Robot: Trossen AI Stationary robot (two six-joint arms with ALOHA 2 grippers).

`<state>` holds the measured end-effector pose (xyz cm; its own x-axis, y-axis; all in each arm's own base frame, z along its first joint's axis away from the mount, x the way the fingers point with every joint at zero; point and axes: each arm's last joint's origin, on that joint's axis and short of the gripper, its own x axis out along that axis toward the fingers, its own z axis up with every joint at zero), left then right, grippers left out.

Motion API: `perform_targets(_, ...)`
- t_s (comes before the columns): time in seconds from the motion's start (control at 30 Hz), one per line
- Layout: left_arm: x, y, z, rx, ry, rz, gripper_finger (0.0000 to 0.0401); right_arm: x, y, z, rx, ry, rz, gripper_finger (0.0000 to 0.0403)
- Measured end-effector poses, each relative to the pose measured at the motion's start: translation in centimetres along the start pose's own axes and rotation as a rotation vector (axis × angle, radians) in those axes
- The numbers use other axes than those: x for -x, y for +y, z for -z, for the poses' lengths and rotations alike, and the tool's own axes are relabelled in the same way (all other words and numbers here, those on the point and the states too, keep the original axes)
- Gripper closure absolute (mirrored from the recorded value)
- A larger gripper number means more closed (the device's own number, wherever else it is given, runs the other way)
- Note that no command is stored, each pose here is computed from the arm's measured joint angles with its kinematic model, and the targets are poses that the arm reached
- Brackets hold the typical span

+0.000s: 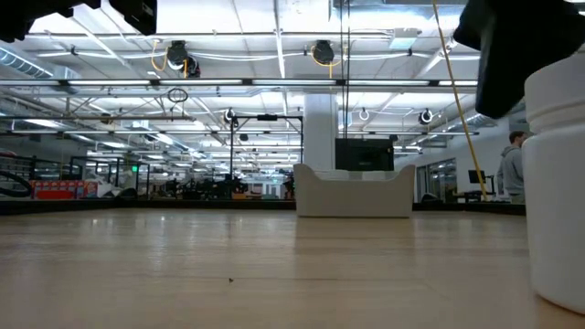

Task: Pick and place pill bottles into a basket
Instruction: Put the white medicine bottle into the gray bin

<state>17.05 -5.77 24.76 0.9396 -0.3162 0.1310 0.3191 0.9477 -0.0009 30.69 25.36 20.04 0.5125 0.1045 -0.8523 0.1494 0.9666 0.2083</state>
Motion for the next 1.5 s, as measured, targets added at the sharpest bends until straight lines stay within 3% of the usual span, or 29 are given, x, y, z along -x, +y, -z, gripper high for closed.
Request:
perform_targets(1.17, 0.0, 0.0, 0.1, 0.002, 0.009, 0.000, 0.0215, -2.6, 0.0, 2.0, -0.042, 0.043, 0.035, 0.0111)
perform_targets(1.5, 0.0, 0.0, 0.1, 0.001, 0.011, 0.000, 0.0214, -2.9, 0.0, 2.1, -0.054, 0.044, 0.001, 0.0176)
